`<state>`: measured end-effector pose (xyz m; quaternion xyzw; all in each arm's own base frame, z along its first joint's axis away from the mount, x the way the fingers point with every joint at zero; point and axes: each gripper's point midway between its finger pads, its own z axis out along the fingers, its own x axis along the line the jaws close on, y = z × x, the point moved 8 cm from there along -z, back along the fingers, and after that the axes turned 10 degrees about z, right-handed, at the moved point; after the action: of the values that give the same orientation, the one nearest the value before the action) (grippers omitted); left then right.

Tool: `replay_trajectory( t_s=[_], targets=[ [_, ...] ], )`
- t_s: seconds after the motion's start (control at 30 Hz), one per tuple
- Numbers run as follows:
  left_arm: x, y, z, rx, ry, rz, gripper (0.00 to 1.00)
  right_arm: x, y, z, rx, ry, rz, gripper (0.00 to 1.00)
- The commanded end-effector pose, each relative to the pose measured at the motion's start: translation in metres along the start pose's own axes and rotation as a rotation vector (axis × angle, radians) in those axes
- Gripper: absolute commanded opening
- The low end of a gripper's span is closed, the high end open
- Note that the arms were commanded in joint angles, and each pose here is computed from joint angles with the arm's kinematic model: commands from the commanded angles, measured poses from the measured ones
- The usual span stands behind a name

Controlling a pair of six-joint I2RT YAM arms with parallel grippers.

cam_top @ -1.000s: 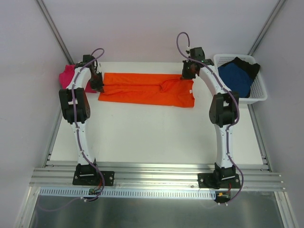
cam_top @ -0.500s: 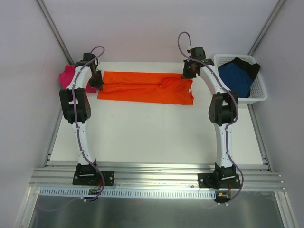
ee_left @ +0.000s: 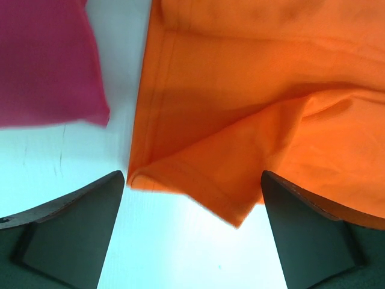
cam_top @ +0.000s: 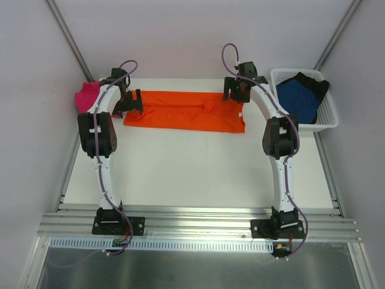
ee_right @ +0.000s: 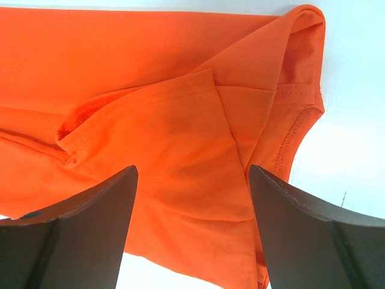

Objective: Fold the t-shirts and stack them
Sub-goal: Fold the tshirt

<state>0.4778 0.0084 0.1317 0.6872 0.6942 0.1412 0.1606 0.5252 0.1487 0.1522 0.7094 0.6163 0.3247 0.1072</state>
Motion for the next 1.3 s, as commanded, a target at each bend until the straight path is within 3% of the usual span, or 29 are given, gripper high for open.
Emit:
replay_trajectory(
  t_s=[0.0, 0.27, 0.43, 0.7, 1.27],
  targets=[
    [0.000, 0.010, -0.061, -0.108, 0.032, -0.033, 0.99, 0.025, 0.031, -0.063, -0.122, 0.065, -0.021, 0.79],
    [0.005, 0.011, -0.126, -0.228, 0.081, -0.053, 0.99, 0.044, -0.012, -0.072, 0.022, 0.148, -0.009, 0.77],
    [-0.006, 0.001, -0.132, -0.211, -0.004, -0.043, 0.99, 0.055, -0.049, -0.063, 0.153, 0.179, 0.036, 0.76],
    [-0.031, -0.009, -0.092, -0.100, -0.109, -0.008, 0.98, 0.063, -0.064, -0.046, 0.214, 0.195, 0.062, 0.77],
    [-0.028, -0.008, -0.015, 0.020, -0.120, 0.025, 0.96, 0.032, -0.079, -0.010, 0.299, 0.133, 0.148, 0.77]
  ],
)
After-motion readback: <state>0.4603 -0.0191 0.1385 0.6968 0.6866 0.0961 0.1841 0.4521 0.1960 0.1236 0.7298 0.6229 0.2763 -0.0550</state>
